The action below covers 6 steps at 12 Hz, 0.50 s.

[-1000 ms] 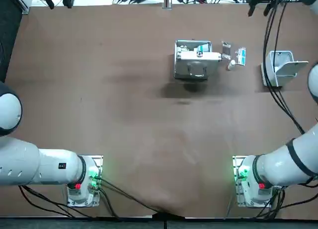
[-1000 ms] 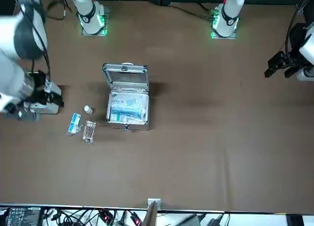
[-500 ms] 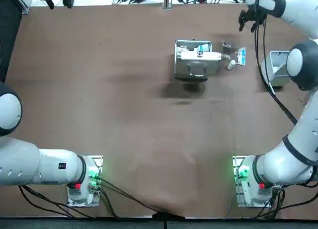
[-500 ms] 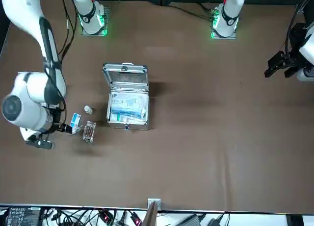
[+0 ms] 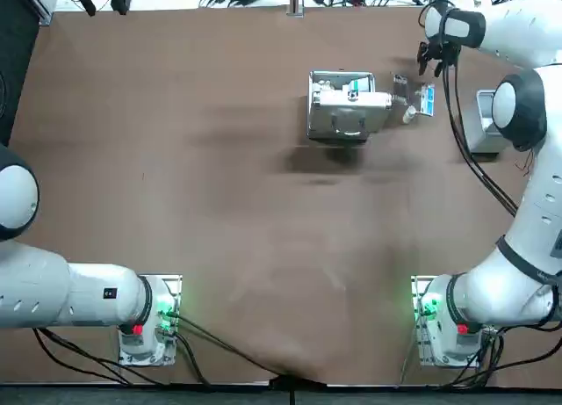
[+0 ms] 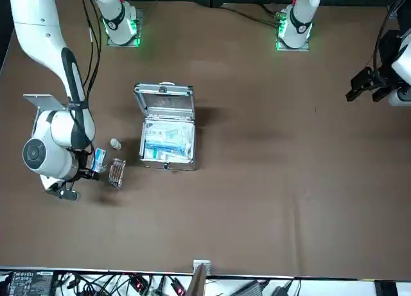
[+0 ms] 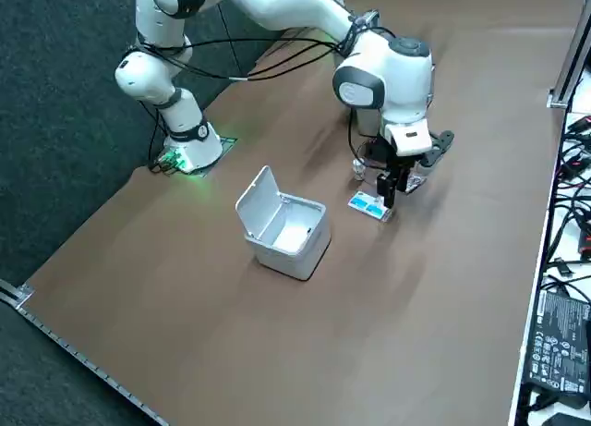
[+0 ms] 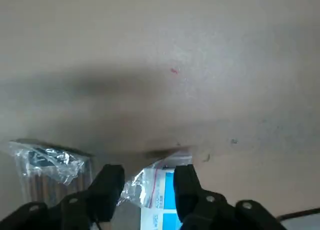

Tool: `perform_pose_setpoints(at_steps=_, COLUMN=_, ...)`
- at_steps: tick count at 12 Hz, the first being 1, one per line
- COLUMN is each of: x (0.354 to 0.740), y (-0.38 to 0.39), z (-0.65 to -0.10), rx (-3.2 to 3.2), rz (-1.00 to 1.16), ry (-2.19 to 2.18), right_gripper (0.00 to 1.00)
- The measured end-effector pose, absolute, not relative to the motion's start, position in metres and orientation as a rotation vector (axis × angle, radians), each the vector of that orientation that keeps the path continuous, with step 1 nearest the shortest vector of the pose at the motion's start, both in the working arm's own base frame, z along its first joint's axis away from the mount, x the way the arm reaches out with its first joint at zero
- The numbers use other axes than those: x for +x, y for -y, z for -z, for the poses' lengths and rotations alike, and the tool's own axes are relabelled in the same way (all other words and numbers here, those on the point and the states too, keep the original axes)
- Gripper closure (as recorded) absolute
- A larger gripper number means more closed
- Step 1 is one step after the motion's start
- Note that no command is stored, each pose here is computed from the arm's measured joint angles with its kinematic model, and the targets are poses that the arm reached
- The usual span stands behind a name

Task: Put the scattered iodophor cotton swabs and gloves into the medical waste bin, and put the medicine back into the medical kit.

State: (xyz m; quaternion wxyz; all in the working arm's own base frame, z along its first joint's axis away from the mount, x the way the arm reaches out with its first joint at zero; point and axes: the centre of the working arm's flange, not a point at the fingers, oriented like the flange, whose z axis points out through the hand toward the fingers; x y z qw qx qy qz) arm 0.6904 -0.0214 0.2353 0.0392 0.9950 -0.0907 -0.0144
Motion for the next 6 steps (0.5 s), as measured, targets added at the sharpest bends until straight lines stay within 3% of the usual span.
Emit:
perform_pose_setpoints(at_steps=2, x=0.6889, y=0.0222, z=-0.2302, rx=3.049, rz=0.049, ry=0.281, right_gripper=0.38)
perform_pose_setpoints(at_steps=3, x=0.6887, y=0.0226, z=-0.2299, rx=3.049, rz=0.05, ry=0.282, right_gripper=0.49)
perform_pose_setpoints(at_steps=5, x=0.6887, y=0.0234, z=-0.23, rx=3.049, rz=0.05, ry=0.284, right_gripper=0.55)
perform_pose_setpoints(at_steps=6, x=0.6887, y=0.0236, z=-0.2302, rx=3.049, rz=0.049, ry=0.284, right_gripper=0.67)
